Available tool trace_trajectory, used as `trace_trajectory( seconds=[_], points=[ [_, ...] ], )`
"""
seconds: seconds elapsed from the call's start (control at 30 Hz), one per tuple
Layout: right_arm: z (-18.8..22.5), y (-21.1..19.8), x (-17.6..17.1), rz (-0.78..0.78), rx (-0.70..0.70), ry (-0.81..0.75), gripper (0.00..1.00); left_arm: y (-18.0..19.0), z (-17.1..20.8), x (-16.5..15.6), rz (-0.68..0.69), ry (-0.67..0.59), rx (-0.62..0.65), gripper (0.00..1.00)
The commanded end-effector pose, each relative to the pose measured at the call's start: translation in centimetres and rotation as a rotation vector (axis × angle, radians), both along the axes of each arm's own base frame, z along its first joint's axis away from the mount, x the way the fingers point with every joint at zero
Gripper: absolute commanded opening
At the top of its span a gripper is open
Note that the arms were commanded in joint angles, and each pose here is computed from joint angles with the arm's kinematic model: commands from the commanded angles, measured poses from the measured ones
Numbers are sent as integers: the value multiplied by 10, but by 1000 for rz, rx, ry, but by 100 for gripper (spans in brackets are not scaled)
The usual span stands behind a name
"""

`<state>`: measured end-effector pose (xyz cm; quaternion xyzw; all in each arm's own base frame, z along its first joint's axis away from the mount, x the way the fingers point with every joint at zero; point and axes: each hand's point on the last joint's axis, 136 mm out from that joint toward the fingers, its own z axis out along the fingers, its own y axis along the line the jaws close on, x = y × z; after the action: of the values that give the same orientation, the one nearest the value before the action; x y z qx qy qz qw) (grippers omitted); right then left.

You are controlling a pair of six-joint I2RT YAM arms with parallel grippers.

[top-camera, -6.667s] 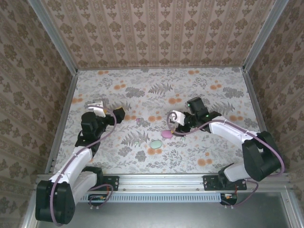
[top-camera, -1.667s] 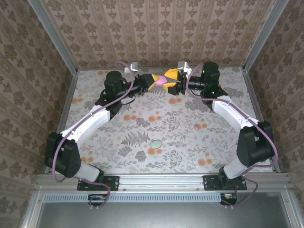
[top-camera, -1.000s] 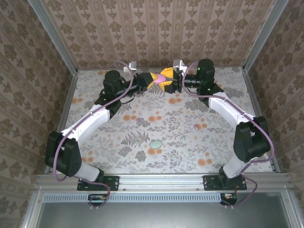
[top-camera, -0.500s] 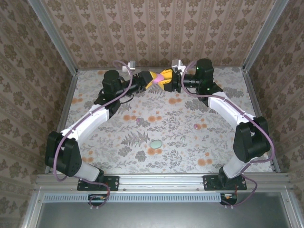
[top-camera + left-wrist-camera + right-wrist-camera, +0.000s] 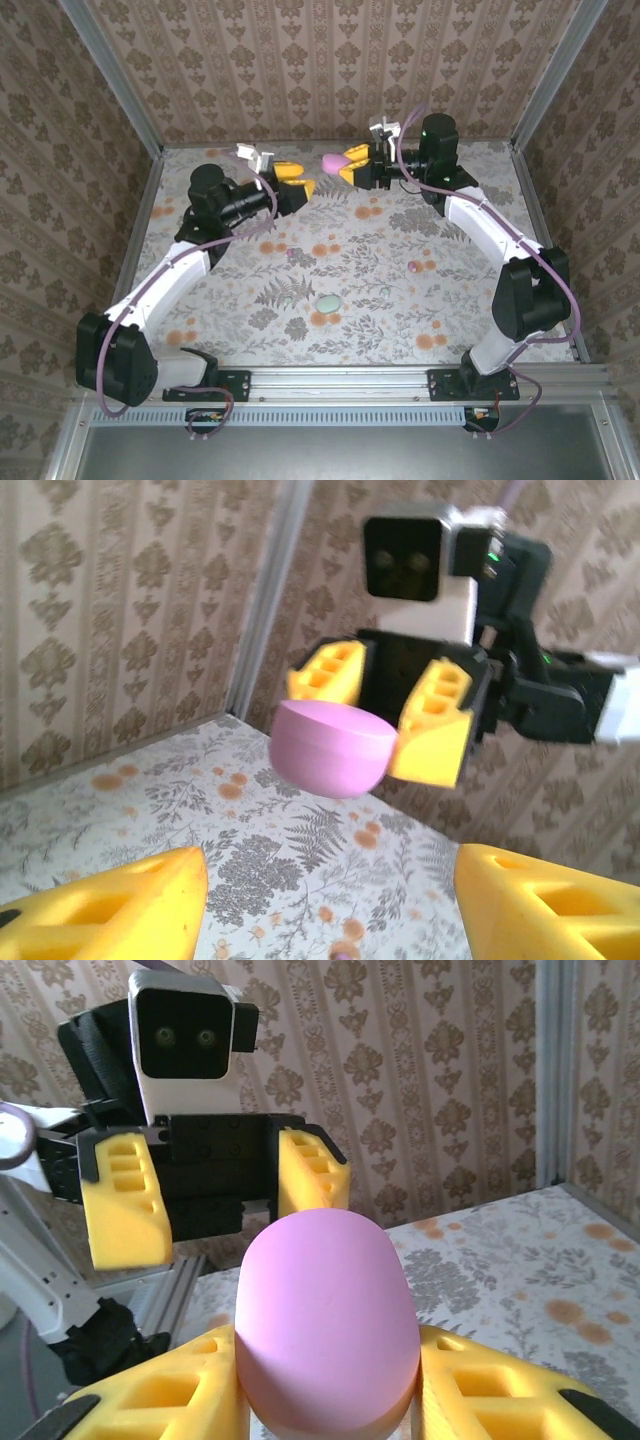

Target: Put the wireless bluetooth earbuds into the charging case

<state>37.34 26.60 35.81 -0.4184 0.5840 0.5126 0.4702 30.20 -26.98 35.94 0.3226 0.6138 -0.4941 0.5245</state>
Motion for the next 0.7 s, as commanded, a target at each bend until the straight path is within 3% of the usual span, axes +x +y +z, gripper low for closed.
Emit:
trace_trajectory(
  seconds=[0.0, 0.37, 0.67],
  points=[
    [24, -3, -20, 75, 17, -18, 40, -9, 8, -20, -156, -198, 41, 66],
    [24, 2, -32, 135, 6, -72, 41, -21, 10, -6, -211, -191, 15, 66],
    [19, 4, -33, 150, -2, -105, 41, -31, 7, -13, -286, -200, 18, 63]
  ],
)
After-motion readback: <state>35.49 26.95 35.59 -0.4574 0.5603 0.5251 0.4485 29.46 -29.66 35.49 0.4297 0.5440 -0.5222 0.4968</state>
